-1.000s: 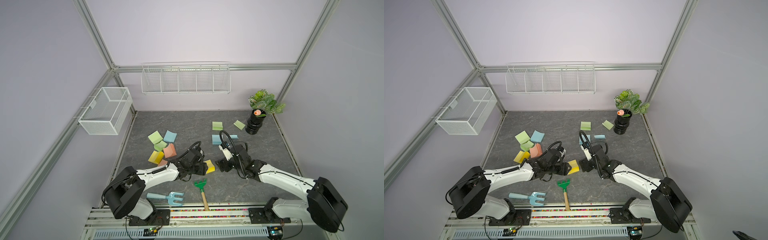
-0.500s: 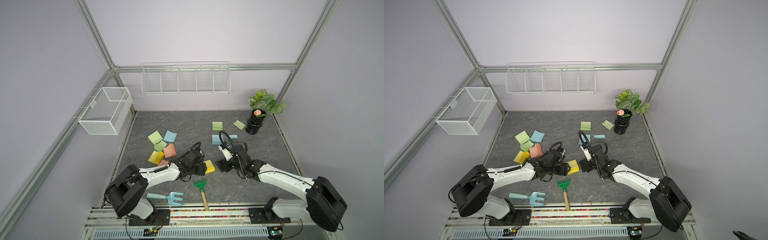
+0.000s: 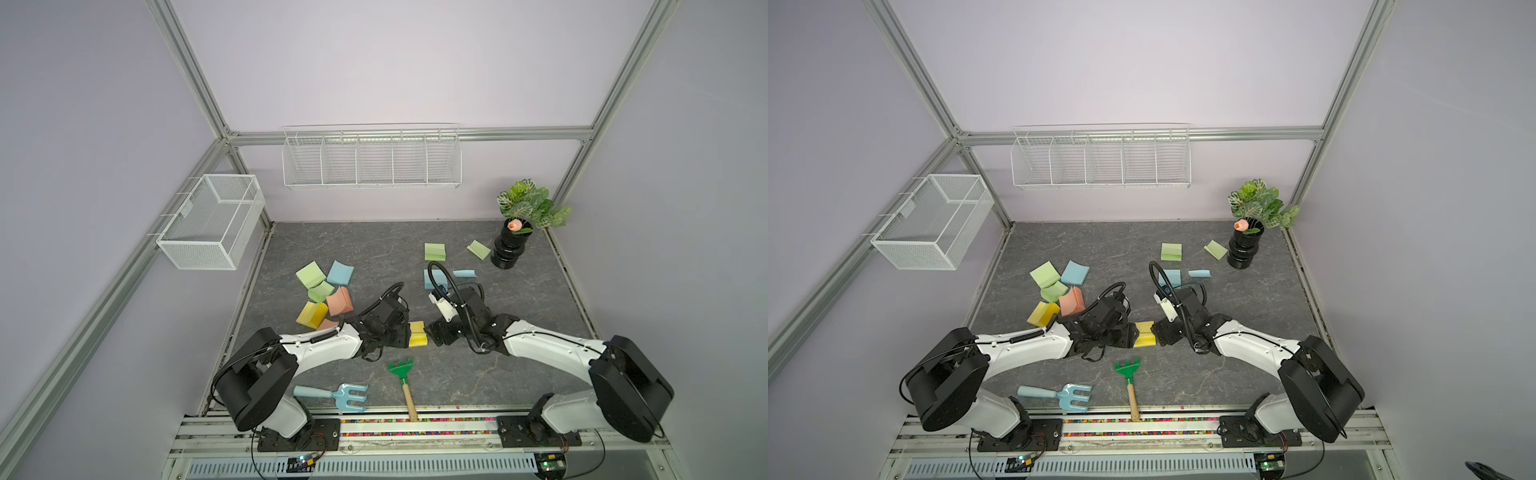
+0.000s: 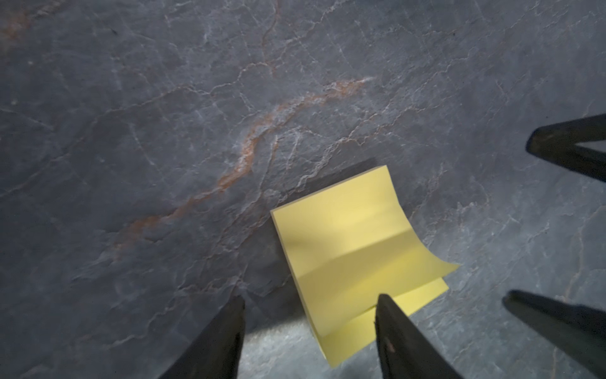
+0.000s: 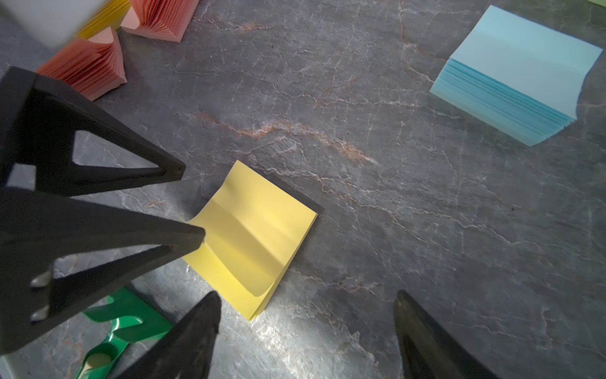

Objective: Tear off pages from different memo pads
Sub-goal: Pick up the memo pad from the center of the board.

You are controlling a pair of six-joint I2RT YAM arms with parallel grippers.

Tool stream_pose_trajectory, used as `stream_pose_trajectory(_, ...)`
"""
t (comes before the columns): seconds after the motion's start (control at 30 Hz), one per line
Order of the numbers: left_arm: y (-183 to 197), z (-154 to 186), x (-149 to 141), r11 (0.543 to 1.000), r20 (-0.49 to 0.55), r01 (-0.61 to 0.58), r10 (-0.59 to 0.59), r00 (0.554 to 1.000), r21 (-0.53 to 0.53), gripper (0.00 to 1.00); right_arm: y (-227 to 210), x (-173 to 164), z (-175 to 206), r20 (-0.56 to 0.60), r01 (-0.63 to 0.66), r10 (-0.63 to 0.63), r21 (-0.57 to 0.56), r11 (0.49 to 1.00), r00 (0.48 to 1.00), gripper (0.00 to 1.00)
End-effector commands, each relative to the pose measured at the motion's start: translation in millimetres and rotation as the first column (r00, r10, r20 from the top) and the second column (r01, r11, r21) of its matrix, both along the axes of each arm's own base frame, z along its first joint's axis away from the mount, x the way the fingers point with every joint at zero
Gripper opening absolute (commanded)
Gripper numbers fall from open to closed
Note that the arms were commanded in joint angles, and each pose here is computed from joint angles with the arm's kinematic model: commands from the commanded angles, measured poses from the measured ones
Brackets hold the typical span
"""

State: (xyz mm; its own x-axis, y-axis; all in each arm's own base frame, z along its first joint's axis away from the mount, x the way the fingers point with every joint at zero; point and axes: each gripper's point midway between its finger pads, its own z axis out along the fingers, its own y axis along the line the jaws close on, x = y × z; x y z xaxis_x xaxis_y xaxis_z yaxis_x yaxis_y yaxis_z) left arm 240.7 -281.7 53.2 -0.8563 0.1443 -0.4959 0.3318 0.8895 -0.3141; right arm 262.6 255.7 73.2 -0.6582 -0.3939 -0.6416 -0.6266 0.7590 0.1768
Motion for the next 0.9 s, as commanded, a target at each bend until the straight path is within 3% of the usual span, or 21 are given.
stream_pose_trajectory(0.0, -4, 8, 13, 0.999, 0.021, -0.032, 0.032, 0.999, -0.006, 0.65, 8, -3, -3, -0.021, -0.043, 0.043, -0.014, 0.999, 0.999, 0.83)
stream_pose_trajectory(0.63, 0, 20, 23, 0.995, 0.042, -0.087, 0.089, 0.995, -0.042, 0.65, 24, 8, -30, -0.063, -0.085, 0.078, -0.129, 0.988, 0.995, 0.80)
stream_pose_trajectory(0.87, 46, 44, 22, 0.971, 0.121, -0.241, 0.240, 0.963, -0.010, 0.66, 31, 11, -35, -0.080, -0.155, 0.139, -0.257, 0.954, 0.987, 0.78)
